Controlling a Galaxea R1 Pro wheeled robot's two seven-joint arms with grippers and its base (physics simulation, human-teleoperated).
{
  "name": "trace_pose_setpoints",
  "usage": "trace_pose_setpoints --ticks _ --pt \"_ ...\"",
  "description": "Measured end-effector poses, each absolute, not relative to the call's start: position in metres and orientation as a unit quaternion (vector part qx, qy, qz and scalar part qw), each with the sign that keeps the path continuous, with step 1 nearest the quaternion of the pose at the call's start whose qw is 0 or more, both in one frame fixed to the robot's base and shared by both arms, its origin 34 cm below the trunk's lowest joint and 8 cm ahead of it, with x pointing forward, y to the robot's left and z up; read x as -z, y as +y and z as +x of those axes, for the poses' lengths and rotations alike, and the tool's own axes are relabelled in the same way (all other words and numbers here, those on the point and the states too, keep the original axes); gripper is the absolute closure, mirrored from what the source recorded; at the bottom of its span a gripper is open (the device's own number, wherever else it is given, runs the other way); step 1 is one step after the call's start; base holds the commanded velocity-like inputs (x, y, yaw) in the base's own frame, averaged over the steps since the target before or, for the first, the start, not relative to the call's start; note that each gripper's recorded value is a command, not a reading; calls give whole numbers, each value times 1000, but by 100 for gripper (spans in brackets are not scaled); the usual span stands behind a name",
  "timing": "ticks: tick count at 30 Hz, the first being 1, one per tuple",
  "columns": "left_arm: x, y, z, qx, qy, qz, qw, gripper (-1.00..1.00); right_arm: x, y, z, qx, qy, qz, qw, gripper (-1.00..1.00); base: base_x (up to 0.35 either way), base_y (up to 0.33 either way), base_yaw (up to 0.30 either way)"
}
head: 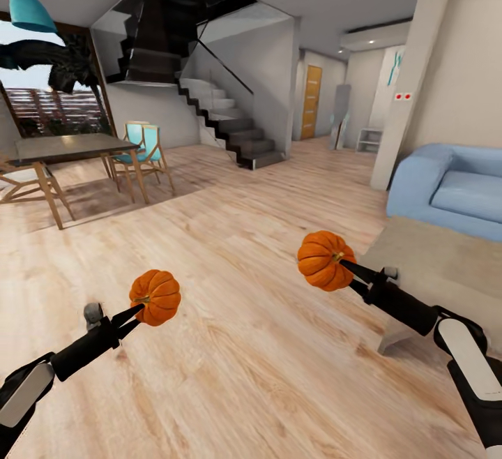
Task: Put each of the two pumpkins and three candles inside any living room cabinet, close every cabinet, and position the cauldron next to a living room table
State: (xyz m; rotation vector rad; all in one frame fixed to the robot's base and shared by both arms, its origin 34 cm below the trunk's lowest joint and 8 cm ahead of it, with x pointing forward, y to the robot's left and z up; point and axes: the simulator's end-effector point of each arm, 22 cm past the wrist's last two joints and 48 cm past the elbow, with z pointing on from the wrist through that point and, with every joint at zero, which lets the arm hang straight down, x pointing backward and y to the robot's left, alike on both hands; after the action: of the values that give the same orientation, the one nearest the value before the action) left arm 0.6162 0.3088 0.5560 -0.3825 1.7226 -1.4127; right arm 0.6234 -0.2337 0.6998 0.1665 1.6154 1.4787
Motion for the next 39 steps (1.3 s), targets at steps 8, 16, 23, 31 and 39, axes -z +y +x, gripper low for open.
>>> trace_pose_setpoints --ticks 8,16,23,31,39 --pt "-556 309 616 565 689 -153 426 100 -700 -234 623 -599 655 68 455 100 273 172 289" --pt "-556 308 616 566 690 -153 426 100 -701 -235 625 -597 652 69 462 100 272 173 290" --pt "-556 308 616 565 690 -153 426 100 -702 -235 625 -597 652 69 462 100 269 173 290" --pt "-556 309 616 565 690 -153 426 100 -702 -235 625 -598 652 69 462 100 259 172 290" --pt "-556 309 616 565 690 -153 426 100 -701 -235 625 -596 653 68 462 100 247 161 290"
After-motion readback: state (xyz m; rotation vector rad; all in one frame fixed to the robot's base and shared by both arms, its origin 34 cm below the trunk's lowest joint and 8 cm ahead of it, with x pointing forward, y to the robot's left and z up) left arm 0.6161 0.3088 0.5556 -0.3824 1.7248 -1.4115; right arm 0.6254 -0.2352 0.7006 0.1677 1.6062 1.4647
